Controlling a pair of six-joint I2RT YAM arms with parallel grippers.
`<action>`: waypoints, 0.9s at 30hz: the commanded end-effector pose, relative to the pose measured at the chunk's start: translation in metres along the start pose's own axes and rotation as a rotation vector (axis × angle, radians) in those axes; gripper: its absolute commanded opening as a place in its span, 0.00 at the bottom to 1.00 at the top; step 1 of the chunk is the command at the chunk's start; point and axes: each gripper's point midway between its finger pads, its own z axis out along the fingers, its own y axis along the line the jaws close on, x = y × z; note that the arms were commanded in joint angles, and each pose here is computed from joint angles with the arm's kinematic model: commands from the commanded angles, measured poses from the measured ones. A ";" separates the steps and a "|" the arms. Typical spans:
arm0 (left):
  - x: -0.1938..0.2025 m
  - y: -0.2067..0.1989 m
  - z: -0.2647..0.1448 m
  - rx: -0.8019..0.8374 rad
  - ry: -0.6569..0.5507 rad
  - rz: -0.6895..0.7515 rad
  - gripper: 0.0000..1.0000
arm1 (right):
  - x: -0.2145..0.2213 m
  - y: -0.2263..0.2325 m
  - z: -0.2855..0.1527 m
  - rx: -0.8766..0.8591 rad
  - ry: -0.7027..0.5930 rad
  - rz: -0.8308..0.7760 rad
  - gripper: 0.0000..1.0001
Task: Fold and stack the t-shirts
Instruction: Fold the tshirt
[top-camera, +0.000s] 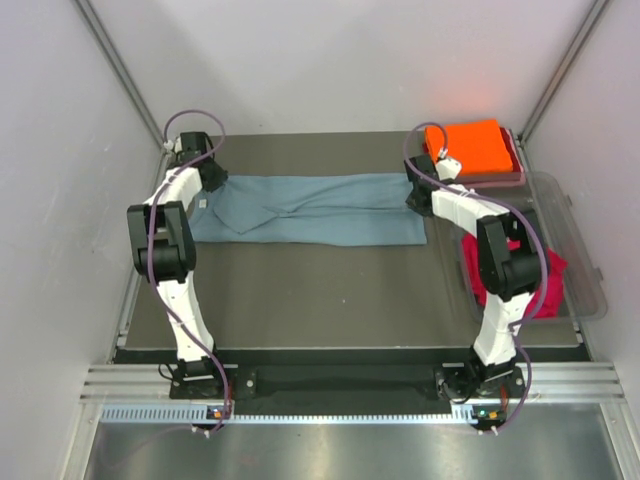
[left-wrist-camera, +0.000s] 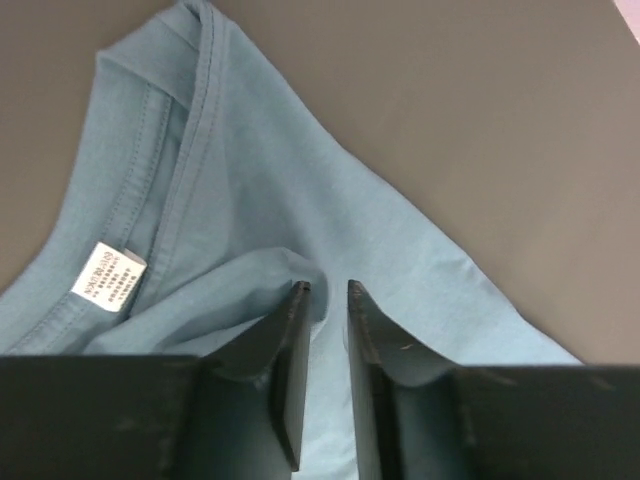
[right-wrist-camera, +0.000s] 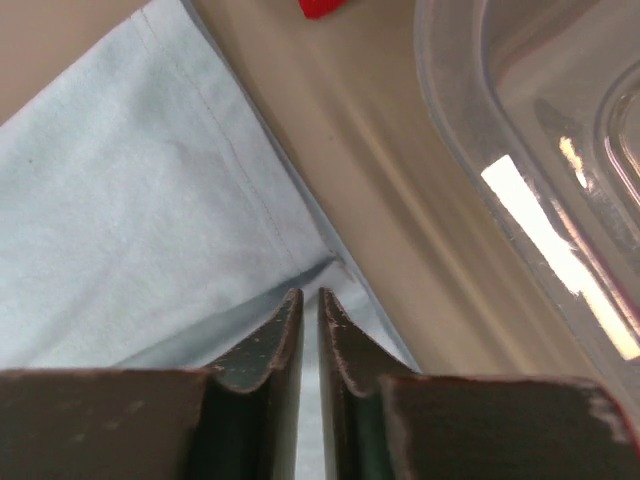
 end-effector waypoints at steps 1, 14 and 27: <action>-0.044 -0.019 -0.015 0.023 -0.110 0.038 0.27 | -0.035 0.011 -0.013 -0.030 -0.067 0.010 0.15; -0.015 0.006 -0.102 -0.006 -0.037 0.154 0.34 | -0.011 0.025 -0.073 -0.226 0.070 -0.067 0.30; 0.048 0.109 -0.082 -0.313 0.126 0.055 0.24 | 0.062 0.034 -0.051 -0.291 0.259 -0.253 0.23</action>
